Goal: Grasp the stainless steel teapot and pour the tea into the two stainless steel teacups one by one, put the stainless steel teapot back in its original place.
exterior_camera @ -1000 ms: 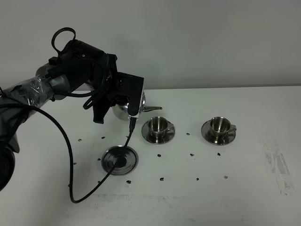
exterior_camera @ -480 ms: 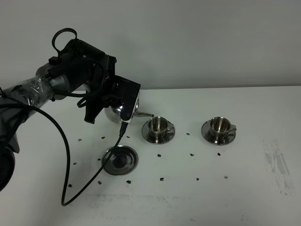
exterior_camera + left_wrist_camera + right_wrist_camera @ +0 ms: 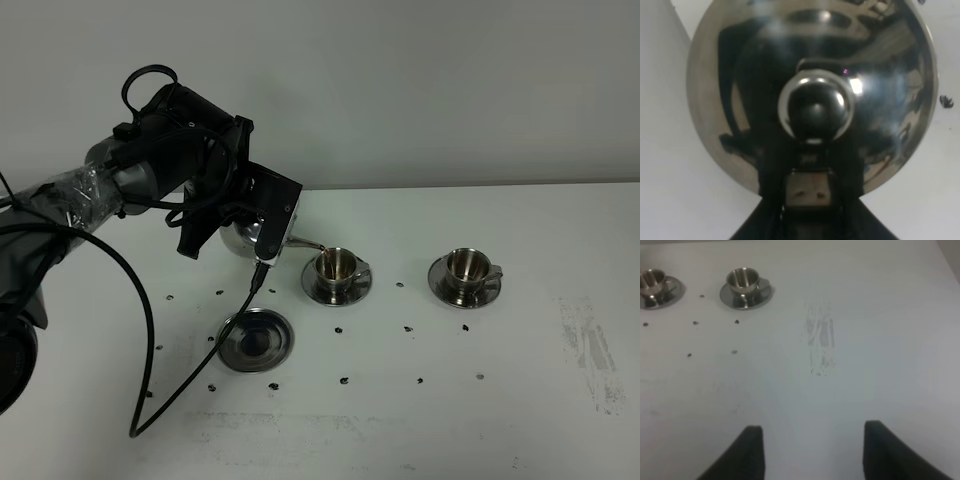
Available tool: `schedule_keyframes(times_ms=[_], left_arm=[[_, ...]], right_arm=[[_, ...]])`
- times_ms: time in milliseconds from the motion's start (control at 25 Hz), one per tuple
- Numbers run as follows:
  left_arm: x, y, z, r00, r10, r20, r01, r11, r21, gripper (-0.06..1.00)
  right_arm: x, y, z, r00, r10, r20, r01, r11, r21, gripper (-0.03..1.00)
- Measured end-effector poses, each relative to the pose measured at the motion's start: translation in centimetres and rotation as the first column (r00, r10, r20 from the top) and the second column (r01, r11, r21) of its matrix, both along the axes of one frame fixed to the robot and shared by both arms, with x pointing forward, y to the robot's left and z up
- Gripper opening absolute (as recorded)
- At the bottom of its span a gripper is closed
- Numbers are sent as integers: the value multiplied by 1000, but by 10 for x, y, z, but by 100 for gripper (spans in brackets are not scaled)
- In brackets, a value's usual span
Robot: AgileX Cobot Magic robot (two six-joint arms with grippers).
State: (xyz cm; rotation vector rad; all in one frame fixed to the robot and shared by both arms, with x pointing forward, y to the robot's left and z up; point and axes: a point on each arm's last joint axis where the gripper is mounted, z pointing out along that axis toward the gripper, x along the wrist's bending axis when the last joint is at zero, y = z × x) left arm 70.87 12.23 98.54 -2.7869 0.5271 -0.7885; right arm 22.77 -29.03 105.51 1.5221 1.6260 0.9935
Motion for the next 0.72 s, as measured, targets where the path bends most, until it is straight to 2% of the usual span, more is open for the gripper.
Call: schedule_keyframes(times_ms=[720], left_arm=[[1, -5, 3, 998, -39, 48, 37, 999, 33, 23]], right_arm=[[0, 0, 0, 1000, 0, 0, 0, 1000, 1, 43]])
